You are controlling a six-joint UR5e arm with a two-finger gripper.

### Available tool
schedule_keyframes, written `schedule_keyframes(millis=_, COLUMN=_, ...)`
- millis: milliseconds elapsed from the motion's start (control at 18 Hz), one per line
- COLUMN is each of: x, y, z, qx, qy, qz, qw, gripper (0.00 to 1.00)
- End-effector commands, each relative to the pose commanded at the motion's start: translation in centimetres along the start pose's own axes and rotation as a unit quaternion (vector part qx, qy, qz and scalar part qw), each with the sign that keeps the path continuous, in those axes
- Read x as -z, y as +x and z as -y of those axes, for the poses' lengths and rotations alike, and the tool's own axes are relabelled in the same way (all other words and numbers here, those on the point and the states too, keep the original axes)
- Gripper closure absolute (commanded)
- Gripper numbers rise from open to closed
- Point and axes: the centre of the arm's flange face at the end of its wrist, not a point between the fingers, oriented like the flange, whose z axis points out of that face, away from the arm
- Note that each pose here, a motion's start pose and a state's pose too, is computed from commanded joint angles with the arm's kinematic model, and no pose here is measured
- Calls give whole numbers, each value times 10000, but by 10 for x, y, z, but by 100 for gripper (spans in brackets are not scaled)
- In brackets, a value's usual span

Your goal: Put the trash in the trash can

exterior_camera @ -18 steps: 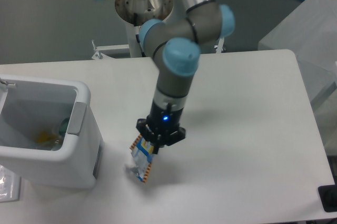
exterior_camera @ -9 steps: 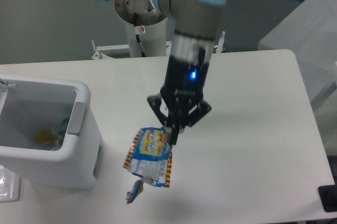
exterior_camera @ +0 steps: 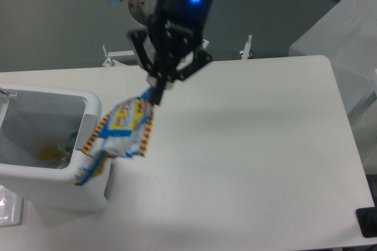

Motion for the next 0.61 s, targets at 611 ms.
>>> schedule_keyframes(millis=611, x=-66, y=56, z=-53, qx=-2596, qy=-522, qz=-787, qw=9611, gripper=100)
